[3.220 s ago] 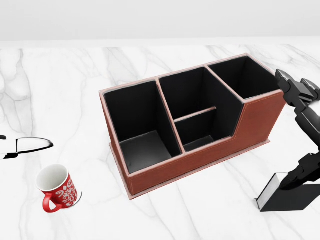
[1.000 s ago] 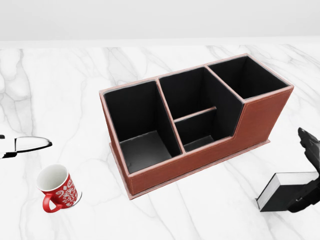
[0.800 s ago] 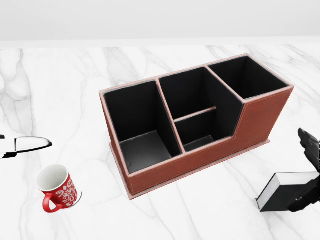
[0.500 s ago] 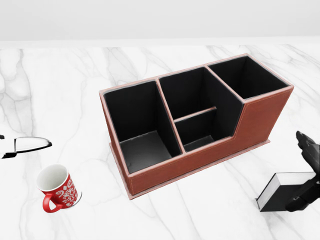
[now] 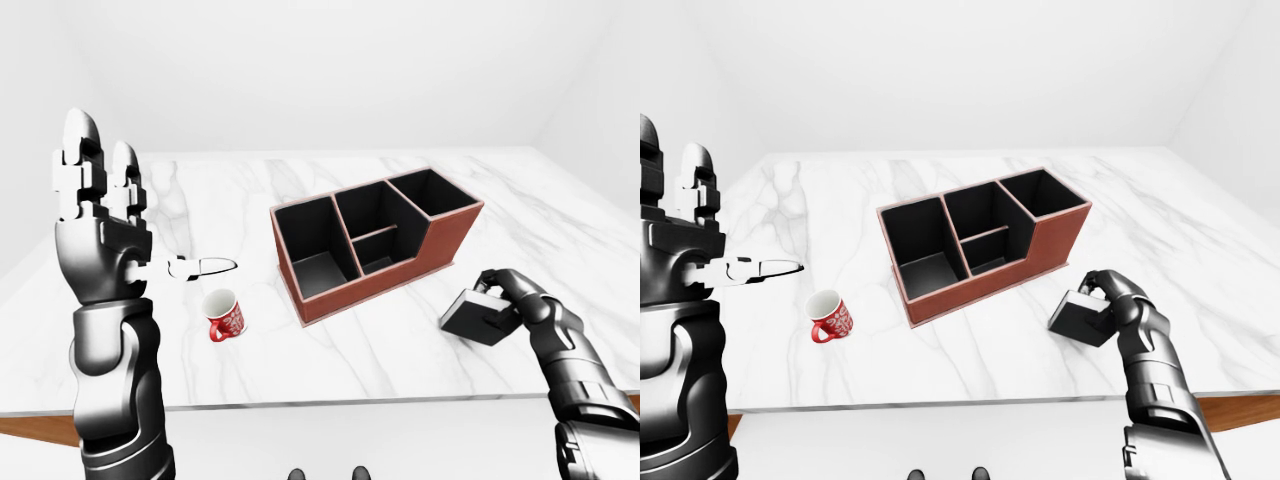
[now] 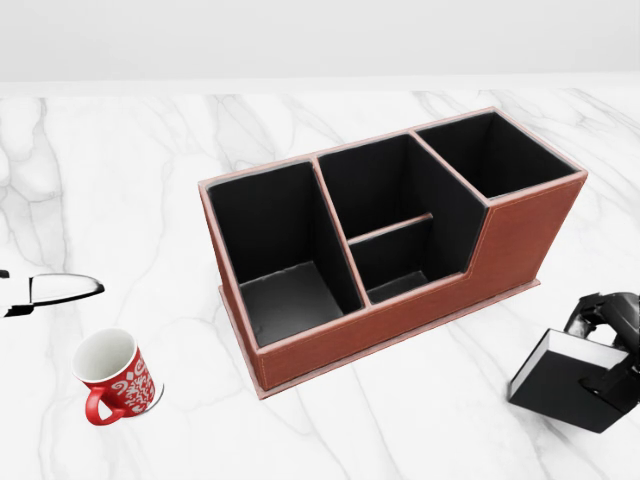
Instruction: Pick up the book and place it in the back compartment of the caddy.
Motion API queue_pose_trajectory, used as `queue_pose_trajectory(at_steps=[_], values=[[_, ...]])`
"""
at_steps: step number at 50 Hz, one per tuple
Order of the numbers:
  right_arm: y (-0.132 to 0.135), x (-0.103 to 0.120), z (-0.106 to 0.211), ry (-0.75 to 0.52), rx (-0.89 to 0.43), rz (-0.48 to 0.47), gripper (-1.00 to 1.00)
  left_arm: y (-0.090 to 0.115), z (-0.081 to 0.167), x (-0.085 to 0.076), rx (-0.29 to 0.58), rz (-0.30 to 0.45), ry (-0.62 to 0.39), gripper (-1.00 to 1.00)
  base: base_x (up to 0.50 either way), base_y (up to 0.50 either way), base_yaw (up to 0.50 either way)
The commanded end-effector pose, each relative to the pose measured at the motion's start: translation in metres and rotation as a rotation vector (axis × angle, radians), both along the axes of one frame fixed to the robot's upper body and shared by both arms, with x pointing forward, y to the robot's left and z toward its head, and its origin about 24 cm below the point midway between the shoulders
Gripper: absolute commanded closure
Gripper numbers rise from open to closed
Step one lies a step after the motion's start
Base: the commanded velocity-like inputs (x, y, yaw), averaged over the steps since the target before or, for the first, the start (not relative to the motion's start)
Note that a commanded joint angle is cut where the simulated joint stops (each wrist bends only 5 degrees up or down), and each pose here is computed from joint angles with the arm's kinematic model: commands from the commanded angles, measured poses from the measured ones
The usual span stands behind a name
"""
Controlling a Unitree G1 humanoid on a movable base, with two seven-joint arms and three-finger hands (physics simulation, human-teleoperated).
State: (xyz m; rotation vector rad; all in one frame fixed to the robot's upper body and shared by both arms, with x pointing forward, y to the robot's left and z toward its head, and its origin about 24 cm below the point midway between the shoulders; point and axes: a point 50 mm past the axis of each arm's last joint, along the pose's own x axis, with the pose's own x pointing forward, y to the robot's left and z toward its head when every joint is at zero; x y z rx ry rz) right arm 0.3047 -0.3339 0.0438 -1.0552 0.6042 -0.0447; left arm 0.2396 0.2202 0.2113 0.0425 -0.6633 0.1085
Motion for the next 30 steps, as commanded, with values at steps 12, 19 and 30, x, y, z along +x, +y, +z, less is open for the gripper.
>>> queue_pose_trajectory(at_steps=[12, 19, 30], values=[[0.006, 0.007, 0.020, -0.054, -0.019, 0.029, 1.00, 0.001, -0.001, 0.001, -0.003, 0.002, 0.005, -1.00, 0.00, 0.00, 0.00], [0.011, 0.010, 0.022, -0.061, -0.022, 0.044, 1.00, 0.002, 0.000, 0.002, -0.005, 0.003, 0.003, -1.00, 0.00, 0.00, 0.00], [0.019, 0.013, 0.035, -0.089, -0.036, 0.094, 1.00, 0.003, 0.001, 0.001, -0.007, 0.004, -0.004, -1.00, 0.00, 0.00, 0.00]])
